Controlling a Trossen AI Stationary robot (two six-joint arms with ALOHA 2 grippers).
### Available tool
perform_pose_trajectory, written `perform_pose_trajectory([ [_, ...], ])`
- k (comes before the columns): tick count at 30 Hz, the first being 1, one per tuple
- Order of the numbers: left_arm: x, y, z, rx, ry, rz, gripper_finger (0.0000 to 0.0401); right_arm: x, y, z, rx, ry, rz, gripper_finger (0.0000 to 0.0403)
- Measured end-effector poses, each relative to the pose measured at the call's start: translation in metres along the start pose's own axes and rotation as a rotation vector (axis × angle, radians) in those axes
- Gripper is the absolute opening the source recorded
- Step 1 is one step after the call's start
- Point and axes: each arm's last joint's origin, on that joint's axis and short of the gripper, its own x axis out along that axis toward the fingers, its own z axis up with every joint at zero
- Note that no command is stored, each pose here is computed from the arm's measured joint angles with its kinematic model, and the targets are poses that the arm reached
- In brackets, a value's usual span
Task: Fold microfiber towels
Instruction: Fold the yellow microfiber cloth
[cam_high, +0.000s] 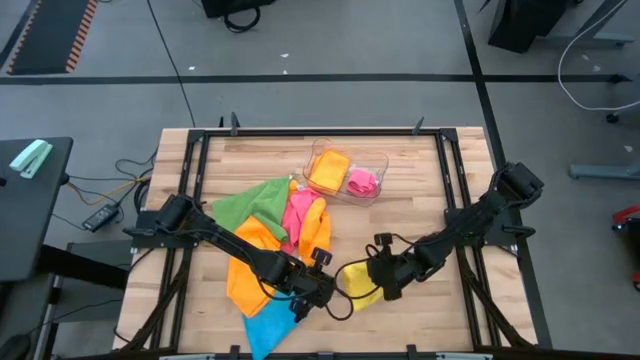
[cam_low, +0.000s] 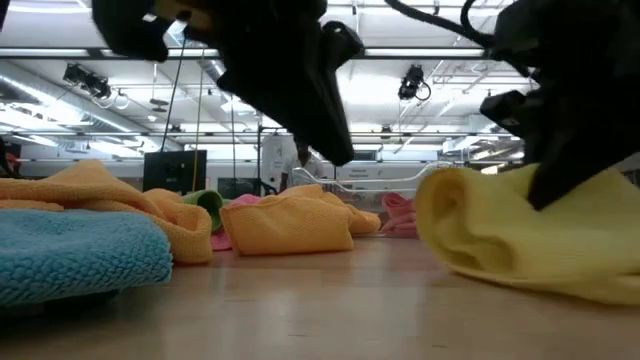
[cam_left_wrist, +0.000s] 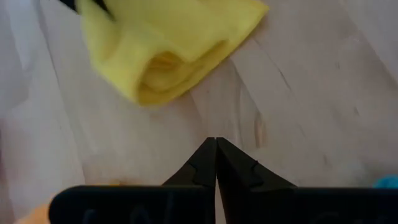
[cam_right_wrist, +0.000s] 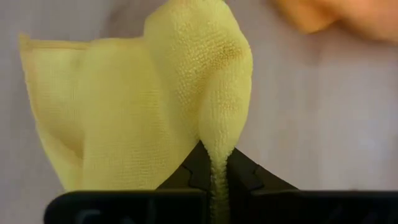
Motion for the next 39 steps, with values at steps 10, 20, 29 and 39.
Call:
perform_pose_trajectory([
  [10,-0.001,-0.006,0.025,0.042,-0.250,0.026,0.0041,0.010,-0.008,-0.004,-0.033,0.006,0.103,0.0044],
  [20,0.032,-0.008,0.025,0.050,-0.306,0.027,0.0044,-0.006,-0.009,0.005,0.019,0.033,0.144,0.0182],
  [29,0.072,0.005,0.023,-0.013,-0.407,0.080,0.0045,-0.039,-0.004,-0.004,0.130,-0.055,0.144,0.0193],
  [39,0.088,-0.005,0.016,-0.015,-0.406,-0.077,0.0032,-0.022,0.030,-0.038,0.137,0.009,0.122,0.0188],
])
